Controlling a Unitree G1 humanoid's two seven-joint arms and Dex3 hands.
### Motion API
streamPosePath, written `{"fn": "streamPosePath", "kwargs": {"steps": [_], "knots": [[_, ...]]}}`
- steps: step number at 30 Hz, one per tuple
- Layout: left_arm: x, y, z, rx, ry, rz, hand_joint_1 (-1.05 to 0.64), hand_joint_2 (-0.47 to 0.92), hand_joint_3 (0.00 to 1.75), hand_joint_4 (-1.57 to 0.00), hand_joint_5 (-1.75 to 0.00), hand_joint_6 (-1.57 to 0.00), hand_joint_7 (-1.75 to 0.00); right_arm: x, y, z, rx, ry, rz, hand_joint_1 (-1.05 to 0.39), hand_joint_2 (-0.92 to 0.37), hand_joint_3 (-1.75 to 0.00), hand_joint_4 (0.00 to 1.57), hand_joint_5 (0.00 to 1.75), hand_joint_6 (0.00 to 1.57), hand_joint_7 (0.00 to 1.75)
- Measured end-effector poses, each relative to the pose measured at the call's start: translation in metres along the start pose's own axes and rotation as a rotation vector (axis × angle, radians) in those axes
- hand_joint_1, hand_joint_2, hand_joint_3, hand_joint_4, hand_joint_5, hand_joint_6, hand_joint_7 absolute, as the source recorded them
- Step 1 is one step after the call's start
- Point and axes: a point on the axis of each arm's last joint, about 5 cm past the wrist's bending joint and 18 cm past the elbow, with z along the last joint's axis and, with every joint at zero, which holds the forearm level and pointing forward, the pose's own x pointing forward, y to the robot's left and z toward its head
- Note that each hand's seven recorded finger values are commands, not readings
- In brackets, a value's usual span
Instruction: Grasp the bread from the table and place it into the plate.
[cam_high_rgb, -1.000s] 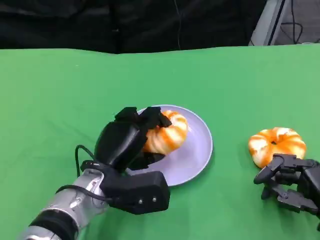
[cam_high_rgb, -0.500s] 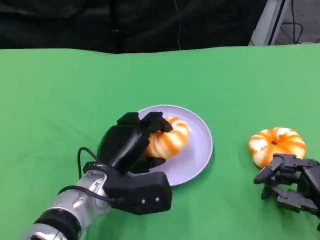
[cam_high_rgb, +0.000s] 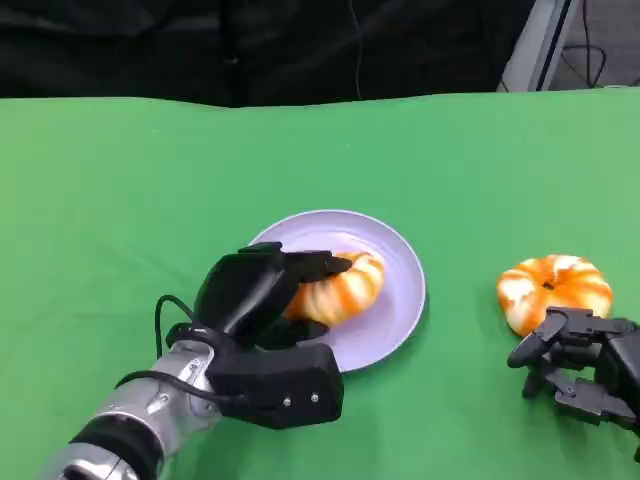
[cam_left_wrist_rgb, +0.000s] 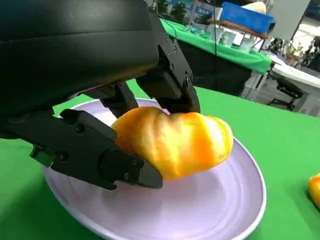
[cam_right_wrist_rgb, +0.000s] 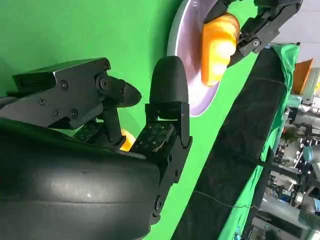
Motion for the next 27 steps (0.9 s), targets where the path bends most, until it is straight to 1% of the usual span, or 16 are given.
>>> {"fn": "streamPosePath", "kwargs": {"steps": [3,4,6,9,10,11,13,14,18,22,27], "knots": [[0.0013,0.0006,0.0002,0.006,0.002,-0.003,-0.24,0.92,0.22,-0.69,-0.69,-0.93,-0.02,-0.0002,-0.0001,-0.0001,0.003,-0.001,0.002,0.09,-0.81,-0.67,0.91,1.35,0.95,0.96],[0.0015,0.0005,0.0002,0.009,0.002,-0.005,-0.26,0.92,0.21,-0.68,-0.66,-0.91,-0.01,-0.0002,-0.0001,-0.0001,0.003,-0.001,0.002,0.09,-0.8,-0.66,0.91,1.35,0.95,0.96],[0.0017,-0.0001,0.0004,0.015,0.005,-0.01,-0.3,0.92,0.18,-0.71,-0.49,-0.87,0.0,-0.0002,-0.0001,-0.0001,0.003,-0.001,0.002,0.09,-0.8,-0.66,0.9,1.35,0.95,0.96],[0.0023,-0.0011,0.001,0.024,0.009,-0.018,-0.32,0.92,0.18,-0.72,-0.43,-0.86,0.0,-0.0002,-0.0001,-0.0001,0.003,-0.001,0.002,0.09,-0.8,-0.66,0.9,1.35,0.96,0.96],[0.0024,-0.0011,0.001,0.026,0.011,-0.019,-0.39,0.92,0.19,-0.69,-0.38,-0.82,0.0,-0.0002,-0.0001,-0.0001,0.003,-0.001,0.002,0.09,-0.8,-0.66,0.91,1.35,0.96,0.96],[0.0025,-0.0011,0.0009,0.028,0.012,-0.02,-0.53,0.92,0.22,-0.65,-0.24,-0.72,0.0,-0.0002,-0.0001,-0.0001,0.003,-0.001,0.002,0.08,-0.8,-0.67,0.91,1.35,0.96,0.96],[0.0033,-0.0011,0.0008,0.049,0.015,-0.028,-0.69,0.92,0.26,-0.61,-0.09,-0.62,0.0,-0.0002,0.0,-0.0001,0.002,0.0,0.0,0.08,-0.8,-0.67,0.91,1.35,0.96,0.95],[0.0039,-0.001,0.0009,0.065,0.014,-0.033,-0.72,0.92,0.27,-0.59,-0.07,-0.59,0.0,-0.0002,0.0001,-0.0001,0.002,0.0,-0.002,0.08,-0.8,-0.67,0.91,1.35,0.96,0.95],[0.0044,-0.0011,0.0007,0.089,0.017,-0.043,-0.81,0.92,0.33,-0.54,-0.01,-0.5,0.0,-0.0002,0.0,-0.0001,0.002,0.0,-0.001,0.08,-0.79,-0.68,0.91,1.35,0.96,0.95],[0.0042,-0.0006,-0.0004,0.096,0.027,-0.043,-0.84,0.92,0.34,-0.52,0.0,-0.46,0.0,-0.0002,0.0,-0.0001,0.003,0.0,0.002,0.08,-0.78,-0.69,0.9,1.35,0.96,0.95],[0.0036,0.0008,-0.0024,0.104,0.038,-0.057,-0.95,0.92,0.37,-0.5,0.0,-0.43,0.0,-0.0002,0.0,-0.0001,0.003,0.0,0.002,0.07,-0.77,-0.71,0.91,1.36,0.96,0.95]]}}
